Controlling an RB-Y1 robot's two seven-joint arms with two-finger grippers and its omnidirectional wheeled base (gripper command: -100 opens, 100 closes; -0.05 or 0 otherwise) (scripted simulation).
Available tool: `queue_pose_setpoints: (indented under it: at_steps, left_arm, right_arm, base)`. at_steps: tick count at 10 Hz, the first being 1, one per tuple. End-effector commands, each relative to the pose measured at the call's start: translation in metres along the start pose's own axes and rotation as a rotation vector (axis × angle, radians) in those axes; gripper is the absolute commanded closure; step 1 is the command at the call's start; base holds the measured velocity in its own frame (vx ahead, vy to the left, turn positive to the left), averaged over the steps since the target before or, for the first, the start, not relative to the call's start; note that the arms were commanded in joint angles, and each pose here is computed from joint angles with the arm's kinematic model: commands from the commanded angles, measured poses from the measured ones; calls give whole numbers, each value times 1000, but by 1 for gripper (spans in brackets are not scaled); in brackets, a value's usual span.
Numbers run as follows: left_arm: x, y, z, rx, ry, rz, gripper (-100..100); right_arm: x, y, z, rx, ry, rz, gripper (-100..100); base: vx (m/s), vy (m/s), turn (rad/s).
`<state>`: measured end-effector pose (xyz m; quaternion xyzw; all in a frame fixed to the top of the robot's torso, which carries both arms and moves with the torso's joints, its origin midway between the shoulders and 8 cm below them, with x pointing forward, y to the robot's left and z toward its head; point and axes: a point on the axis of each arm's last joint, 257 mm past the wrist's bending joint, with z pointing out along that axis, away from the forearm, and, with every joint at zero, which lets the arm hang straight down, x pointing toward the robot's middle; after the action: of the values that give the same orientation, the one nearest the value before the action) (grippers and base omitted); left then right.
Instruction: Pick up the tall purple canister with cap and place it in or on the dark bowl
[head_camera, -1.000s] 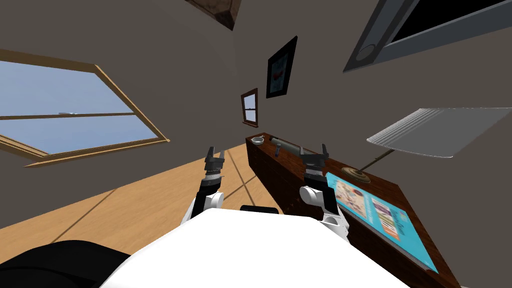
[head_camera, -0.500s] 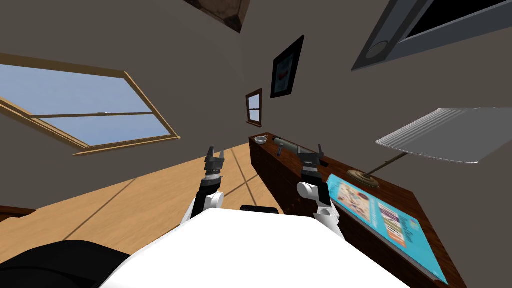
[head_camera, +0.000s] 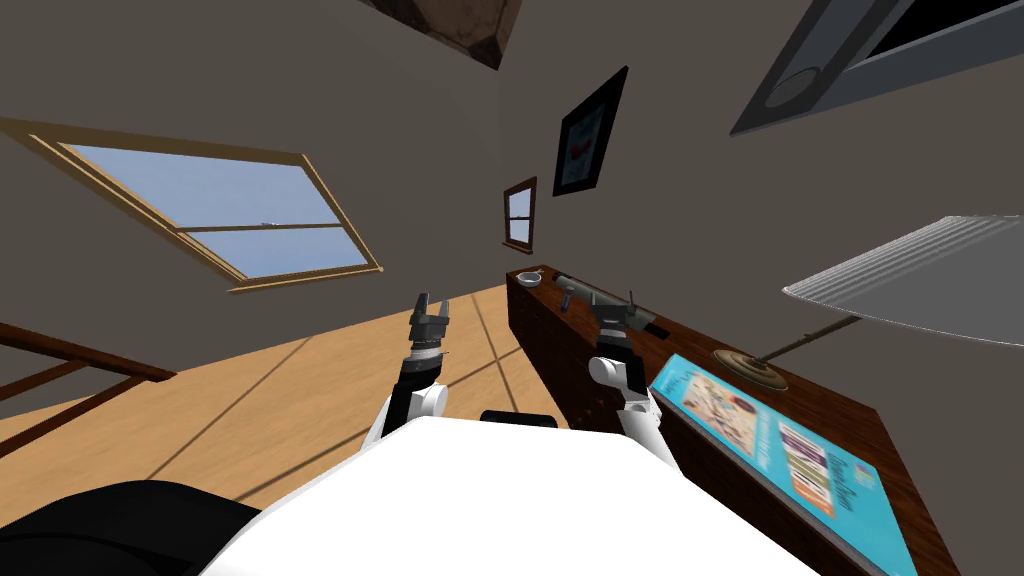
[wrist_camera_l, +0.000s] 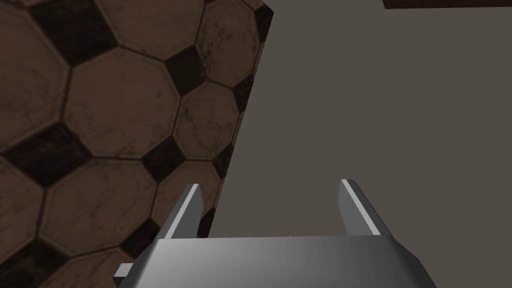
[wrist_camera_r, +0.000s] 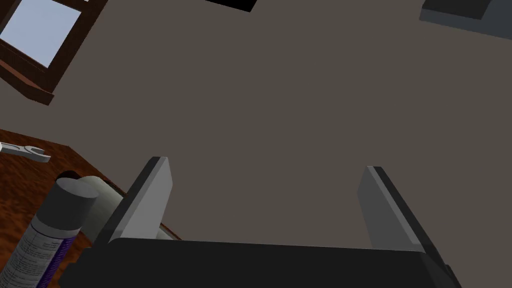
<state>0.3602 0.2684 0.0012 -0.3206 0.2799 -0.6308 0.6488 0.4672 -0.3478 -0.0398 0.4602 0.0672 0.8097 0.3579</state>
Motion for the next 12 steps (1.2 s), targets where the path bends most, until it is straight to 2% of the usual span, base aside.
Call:
queue_pose_setpoints:
  at_steps: [1,2,3,4,5,6,7,9,10,12]
  left_arm:
    - [0,0,0,0,0,0,0]
    - [0,0,0,0,0,0,0]
    - [0,0,0,0,0,0,0]
    - [0,0,0,0,0,0,0]
    - [0,0,0,0,0,0,0]
    - [0,0,0,0,0,0,0]
    - [0,0,0,0,0,0,0]
    - [0,0,0,0,0,0,0]
    - [0,0,0,0,0,0,0]
    - [0,0,0,0,0,0,0]
  right_arm:
    - [-11,-7,0,8,-25,43,-100]
    - [-19,-12,4,8,-40,94,-100]
    - [-22,-14,2,11,-46,95,-100]
    - [-29,-19,6,10,-60,147,-100]
    - [-34,-21,5,14,-69,145,-100]
    - [-41,-26,9,13,-83,195,-100]
    - [-45,-28,7,17,-92,193,-100]
    - [-59,-38,13,14,-118,277,-100]
    - [-68,-42,9,22,-139,282,-100]
    - [-81,-52,14,18,-163,353,-100]
  base:
    - [-49,-32,92]
    - [-42,-25,138]
    - [-29,-20,78]
    - [-35,-24,163]
    - [-29,-24,65]
    - [-36,-24,127]
    - [-30,-23,77]
    - [-37,-29,176]
    - [-34,-33,80]
    - [-30,-32,129]
